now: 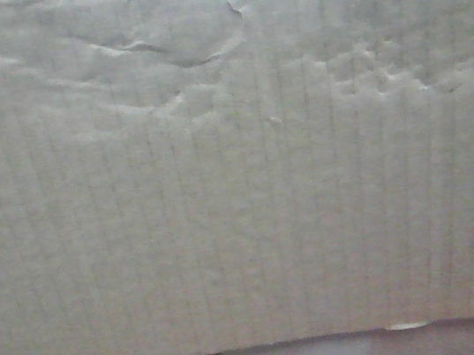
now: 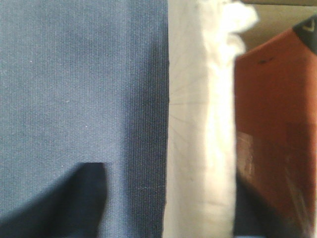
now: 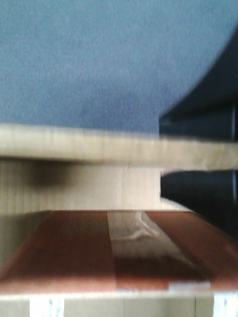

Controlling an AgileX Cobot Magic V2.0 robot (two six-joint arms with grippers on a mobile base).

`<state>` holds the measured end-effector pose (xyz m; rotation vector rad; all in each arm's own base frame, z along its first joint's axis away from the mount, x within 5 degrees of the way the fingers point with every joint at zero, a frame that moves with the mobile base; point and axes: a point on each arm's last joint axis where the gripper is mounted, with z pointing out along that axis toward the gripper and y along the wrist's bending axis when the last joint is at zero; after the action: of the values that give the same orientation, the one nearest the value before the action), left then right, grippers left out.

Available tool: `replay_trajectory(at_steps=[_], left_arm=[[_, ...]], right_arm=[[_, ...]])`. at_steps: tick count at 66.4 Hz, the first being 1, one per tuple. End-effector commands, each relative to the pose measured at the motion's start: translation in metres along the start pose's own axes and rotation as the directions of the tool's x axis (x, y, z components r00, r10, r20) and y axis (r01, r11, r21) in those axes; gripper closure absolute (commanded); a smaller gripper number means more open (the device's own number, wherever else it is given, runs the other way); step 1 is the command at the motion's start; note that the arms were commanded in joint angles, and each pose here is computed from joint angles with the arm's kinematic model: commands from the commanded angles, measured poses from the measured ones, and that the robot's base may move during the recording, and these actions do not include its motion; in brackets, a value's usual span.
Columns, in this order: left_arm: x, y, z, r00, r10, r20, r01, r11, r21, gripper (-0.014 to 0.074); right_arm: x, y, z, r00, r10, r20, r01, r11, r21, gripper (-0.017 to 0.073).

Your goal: Stack two boxes on right shelf middle

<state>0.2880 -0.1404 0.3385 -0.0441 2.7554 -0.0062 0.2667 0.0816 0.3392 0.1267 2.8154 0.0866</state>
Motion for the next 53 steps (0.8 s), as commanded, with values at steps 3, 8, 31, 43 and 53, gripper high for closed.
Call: replay_trajectory(at_steps=[3, 8, 31, 43, 53], left_arm=[[0.001, -0.004, 0.003, 1.0, 0.014, -0.026, -0.014, 1.0, 0.023, 0.0668], [0.003, -0.008, 0.003, 0.999, 0.035, -0.035, -0.034, 0.999, 0.038, 0.0705], [0.011, -0.006, -0.039, 0.986, 0.035, 0.165, -0.029, 0.999, -0.04, 0.0705], [0.012, 0.012, -0.067, 0.959, 0.023, 0.284, -0.003, 0.997, -0.072, 0.0705], [0.003, 0.027, -0.101, 0.915, -0.022, 0.403, 0.044, 0.998, -0.044, 0.0705]], right_arm=[[-0.002, -0.002, 0.002, 1.0, -0.013, 0.007, 0.012, 1.0, 0.014, 0.0728], [-0.001, 0.0, 0.002, 1.0, -0.022, 0.009, 0.022, 1.0, 0.017, 0.0711], [0.0, 0.017, -0.03, 0.985, -0.056, 0.162, 0.046, 0.997, 0.06, 0.0711], [-0.013, 0.014, -0.071, 0.943, -0.047, 0.33, 0.034, 0.998, 0.047, 0.0711], [-0.024, 0.011, -0.1, 0.882, -0.05, 0.468, 0.031, 0.998, 0.049, 0.0711]])
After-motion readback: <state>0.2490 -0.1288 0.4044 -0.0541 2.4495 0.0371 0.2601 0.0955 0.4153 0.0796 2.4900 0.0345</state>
